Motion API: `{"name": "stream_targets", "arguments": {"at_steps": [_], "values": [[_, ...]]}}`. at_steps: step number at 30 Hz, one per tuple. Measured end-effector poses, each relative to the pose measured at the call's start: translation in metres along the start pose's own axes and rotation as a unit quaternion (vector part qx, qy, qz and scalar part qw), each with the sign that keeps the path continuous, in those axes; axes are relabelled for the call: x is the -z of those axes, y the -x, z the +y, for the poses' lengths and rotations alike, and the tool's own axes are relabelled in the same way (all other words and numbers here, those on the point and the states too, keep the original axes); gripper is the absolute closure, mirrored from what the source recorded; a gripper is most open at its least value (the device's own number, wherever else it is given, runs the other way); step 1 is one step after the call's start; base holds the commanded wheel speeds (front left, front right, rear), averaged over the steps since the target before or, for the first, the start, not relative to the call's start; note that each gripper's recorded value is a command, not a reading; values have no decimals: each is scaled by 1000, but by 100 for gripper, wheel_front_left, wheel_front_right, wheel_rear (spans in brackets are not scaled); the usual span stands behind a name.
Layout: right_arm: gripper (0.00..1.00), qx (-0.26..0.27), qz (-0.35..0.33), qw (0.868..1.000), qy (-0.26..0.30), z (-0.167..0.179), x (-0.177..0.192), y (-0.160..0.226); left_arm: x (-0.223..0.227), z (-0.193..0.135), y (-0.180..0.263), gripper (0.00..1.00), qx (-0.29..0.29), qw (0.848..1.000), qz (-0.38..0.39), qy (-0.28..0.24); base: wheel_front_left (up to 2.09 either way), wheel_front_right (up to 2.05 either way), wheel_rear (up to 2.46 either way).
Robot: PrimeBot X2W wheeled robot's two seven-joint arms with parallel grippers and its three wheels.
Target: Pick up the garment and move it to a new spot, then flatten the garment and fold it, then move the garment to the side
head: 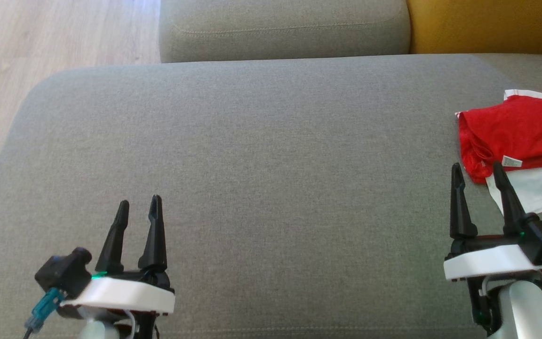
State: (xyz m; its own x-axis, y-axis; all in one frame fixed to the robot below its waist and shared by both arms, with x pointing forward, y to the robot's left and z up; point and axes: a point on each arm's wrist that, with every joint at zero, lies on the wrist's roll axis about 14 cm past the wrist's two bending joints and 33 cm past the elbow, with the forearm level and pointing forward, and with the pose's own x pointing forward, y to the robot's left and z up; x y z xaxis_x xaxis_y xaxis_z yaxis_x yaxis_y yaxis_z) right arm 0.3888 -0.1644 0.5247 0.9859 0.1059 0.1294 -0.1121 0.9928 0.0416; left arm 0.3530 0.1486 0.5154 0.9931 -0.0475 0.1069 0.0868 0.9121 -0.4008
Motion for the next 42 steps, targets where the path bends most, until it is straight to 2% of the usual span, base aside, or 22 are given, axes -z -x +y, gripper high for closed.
{"name": "stream_targets", "arguments": {"at_steps": [10, 11, 18, 30, 42], "values": [[0, -2, 3, 1000, -3, 1, 2, 1, -1, 0, 0, 0, 1, 1000, -1, 7, 0, 0, 0], [100, -1, 3, 1000, -4, 1, 2, 1, -1, -1, 0, 100, 3, 1000, -1, 10, 0, 0, 0], [100, 11, 67, 997, -24, -2, 40, 21, 32, 14, 18, 100, -27, 998, 54, 23, 0, 0, 0], [100, 34, 70, 993, -94, -9, 40, 20, 35, 18, 17, 100, -42, 994, 61, 78, 0, 0, 0], [100, 58, 72, 982, -163, -16, 42, 22, 39, 28, 17, 100, -65, 987, 72, 131, 0, 0, 0]]}}
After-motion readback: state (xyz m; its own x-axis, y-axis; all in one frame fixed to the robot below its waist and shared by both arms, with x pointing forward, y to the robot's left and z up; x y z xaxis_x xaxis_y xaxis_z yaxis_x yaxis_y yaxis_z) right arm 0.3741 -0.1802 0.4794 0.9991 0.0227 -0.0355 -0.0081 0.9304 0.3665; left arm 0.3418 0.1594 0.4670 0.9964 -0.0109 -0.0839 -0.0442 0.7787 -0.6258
